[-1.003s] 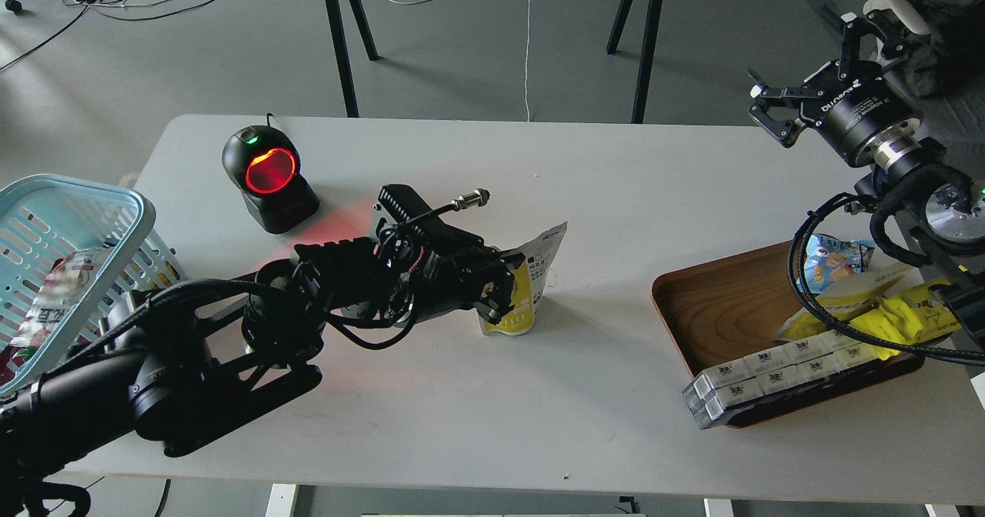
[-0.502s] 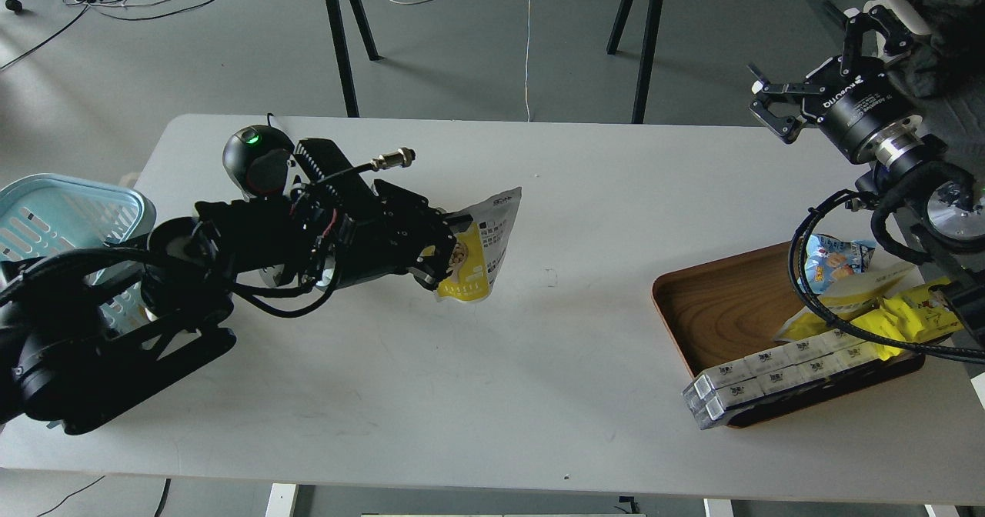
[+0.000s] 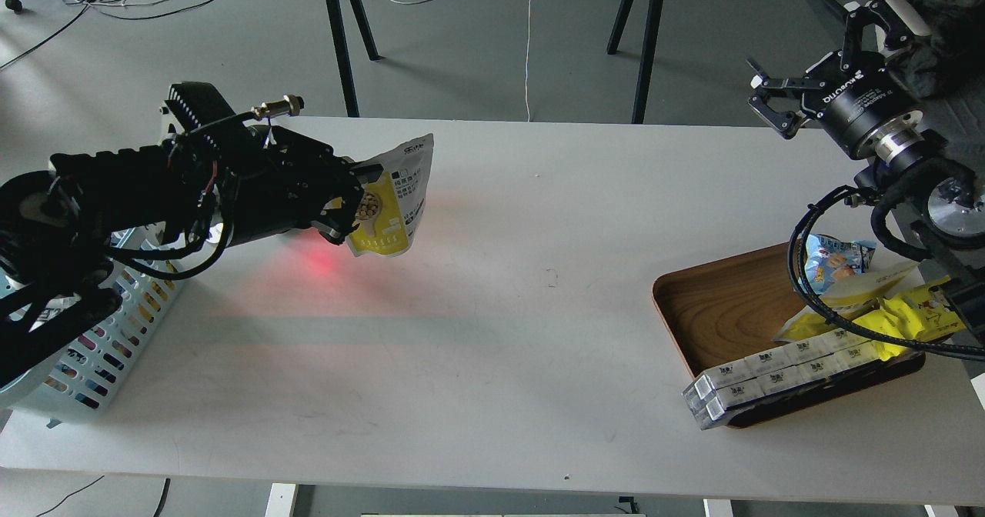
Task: Scan snack and place in basket
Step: 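Hold the packet in front of the scanner's red light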
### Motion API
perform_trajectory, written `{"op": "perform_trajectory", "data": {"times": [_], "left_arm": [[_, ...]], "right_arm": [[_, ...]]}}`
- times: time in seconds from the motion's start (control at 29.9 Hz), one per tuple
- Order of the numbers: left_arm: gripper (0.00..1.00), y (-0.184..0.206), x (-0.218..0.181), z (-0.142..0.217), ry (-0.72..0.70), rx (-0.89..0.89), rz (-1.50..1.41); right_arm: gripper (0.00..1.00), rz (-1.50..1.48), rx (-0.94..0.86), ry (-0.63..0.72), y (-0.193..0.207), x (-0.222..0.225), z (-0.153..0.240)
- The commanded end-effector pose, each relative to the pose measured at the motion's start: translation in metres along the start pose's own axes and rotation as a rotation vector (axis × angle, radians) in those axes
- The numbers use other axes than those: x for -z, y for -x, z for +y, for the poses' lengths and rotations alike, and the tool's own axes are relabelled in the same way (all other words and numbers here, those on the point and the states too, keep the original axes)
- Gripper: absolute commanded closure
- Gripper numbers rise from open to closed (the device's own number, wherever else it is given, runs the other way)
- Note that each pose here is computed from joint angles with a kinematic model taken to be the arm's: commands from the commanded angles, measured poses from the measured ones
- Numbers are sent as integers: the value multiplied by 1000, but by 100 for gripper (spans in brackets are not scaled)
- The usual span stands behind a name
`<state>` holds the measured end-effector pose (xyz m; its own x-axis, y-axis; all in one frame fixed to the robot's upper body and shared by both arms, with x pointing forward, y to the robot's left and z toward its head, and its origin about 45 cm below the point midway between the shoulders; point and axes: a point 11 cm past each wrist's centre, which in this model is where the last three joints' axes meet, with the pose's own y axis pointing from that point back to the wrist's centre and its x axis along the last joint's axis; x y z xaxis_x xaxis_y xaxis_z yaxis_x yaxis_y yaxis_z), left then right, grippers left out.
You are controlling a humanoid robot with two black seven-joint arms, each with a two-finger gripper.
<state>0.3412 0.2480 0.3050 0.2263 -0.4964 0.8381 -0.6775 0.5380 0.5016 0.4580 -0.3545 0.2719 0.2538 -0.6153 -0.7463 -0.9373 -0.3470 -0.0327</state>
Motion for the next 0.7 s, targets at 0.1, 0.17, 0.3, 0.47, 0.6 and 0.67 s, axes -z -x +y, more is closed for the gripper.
{"op": "perform_trajectory", "data": {"times": [0.1,0.17,0.3,0.47,0.6,0.67], "left_arm": [[100,-5,4,5,-5,-41,35],[100,-4,5,6,-1,-38,57],[100,1,10,12,-13,-11,51],[100,1,11,12,-9,10,43],[100,2,11,12,-14,49,43],[100,-2,12,12,-18,40,36]], "right_arm": [[2,0,0,0,0,0,0],[1,0,0,1,0,0,0],[2,0,0,1,0,0,0],[2,0,0,3,0,-1,0],[2,0,0,1,0,0,0],[2,0,0,1,0,0,0]]}}
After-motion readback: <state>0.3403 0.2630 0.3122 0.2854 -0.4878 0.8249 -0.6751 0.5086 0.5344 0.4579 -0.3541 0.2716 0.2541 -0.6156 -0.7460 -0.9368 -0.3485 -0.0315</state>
